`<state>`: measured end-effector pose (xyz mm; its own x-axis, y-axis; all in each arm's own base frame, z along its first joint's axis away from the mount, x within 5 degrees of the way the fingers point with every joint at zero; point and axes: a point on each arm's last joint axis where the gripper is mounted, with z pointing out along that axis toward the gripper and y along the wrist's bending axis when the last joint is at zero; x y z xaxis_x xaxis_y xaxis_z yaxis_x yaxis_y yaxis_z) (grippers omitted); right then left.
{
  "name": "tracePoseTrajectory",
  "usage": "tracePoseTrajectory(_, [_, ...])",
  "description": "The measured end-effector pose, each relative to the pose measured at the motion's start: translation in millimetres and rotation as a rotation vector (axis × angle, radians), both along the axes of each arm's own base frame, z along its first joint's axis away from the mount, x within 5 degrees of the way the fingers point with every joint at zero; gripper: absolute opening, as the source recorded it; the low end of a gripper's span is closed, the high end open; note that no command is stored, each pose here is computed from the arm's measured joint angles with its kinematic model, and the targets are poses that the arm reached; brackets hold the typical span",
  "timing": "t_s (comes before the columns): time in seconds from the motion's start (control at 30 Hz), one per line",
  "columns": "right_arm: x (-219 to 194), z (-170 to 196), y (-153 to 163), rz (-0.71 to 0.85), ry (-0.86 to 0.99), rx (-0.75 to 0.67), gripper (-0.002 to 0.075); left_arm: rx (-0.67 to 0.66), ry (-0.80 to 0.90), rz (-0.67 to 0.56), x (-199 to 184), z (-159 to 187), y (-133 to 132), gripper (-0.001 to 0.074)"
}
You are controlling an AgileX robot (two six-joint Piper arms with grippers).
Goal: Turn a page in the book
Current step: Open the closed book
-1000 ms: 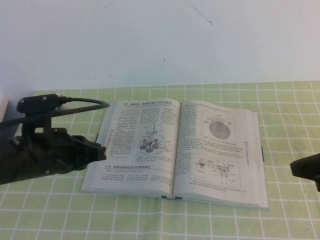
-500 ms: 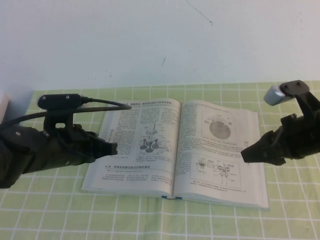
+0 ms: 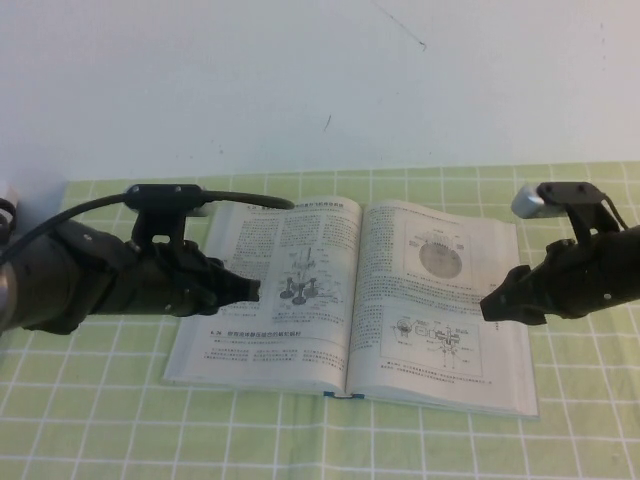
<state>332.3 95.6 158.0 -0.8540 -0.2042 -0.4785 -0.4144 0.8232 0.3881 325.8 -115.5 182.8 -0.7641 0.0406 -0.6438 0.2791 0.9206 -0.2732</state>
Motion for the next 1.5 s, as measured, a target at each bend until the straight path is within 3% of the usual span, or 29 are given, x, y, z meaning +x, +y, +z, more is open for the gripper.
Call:
tracePoseTrajectory(0.4, [7.9,-31.2,0.4,-0.103,0.085,0.026,0.0356,0.066,-0.002,0.042,9.4,-18.7,4.3,-0.0004])
tracePoseTrajectory(1.13, [7.4,-29.2,8.6,-0.087,0.113,0.132,0.0357,0.094,0.029,0.058,14.0,-36.7,5.2,-0.0004])
tracePoseTrajectory(1.5, [10.8,-28.7,7.1,-0.091,0.077,0.112,0.0358,0.094,0.031,0.048,13.6,-36.7,4.7,-0.0004])
